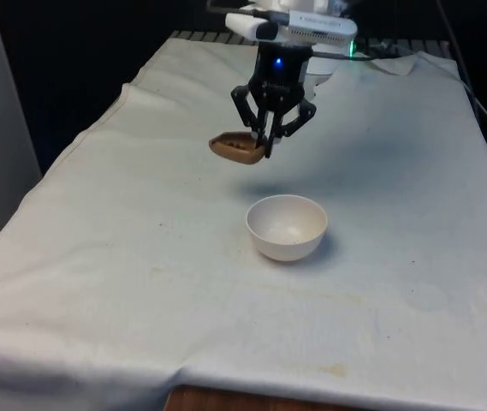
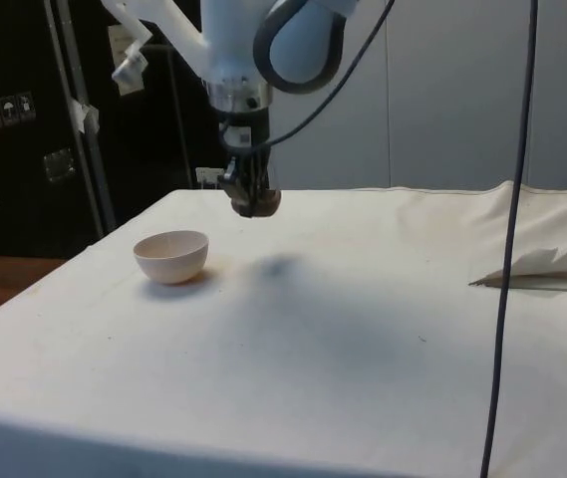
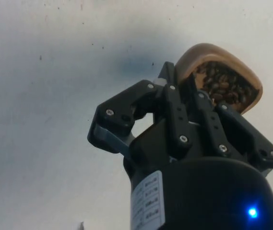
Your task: Pour the coffee beans from the cup into the bowl.
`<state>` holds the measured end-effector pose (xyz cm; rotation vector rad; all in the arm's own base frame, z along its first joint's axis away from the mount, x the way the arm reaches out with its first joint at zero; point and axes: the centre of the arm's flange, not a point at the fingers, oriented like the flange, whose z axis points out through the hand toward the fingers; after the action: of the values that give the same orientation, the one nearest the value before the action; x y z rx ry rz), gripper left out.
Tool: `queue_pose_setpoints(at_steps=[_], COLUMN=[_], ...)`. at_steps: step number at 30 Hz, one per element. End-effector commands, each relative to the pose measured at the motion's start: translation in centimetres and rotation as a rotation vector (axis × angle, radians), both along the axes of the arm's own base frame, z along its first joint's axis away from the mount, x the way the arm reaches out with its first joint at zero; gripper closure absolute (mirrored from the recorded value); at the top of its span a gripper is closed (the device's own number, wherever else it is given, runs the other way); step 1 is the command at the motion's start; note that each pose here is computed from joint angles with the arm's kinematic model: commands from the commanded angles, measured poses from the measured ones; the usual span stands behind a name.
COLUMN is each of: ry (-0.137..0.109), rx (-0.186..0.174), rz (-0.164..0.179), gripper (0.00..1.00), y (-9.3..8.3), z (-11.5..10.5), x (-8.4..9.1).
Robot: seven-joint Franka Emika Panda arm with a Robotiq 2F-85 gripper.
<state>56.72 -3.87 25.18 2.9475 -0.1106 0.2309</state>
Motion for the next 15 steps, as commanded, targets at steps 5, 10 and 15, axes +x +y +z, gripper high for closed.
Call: queue_pose_setpoints(at_steps=[5,10,15], ry=[-0.009,-0.022,-0.028], rx=[0.0,-0.005,0.005], rz=[0.005,0.012,0.018], gripper=[0.99,0.99,0.99], y=[0.9,1.2,2.1], z=[1.8,2.6,4.0], x=[0.9,1.7,2.8])
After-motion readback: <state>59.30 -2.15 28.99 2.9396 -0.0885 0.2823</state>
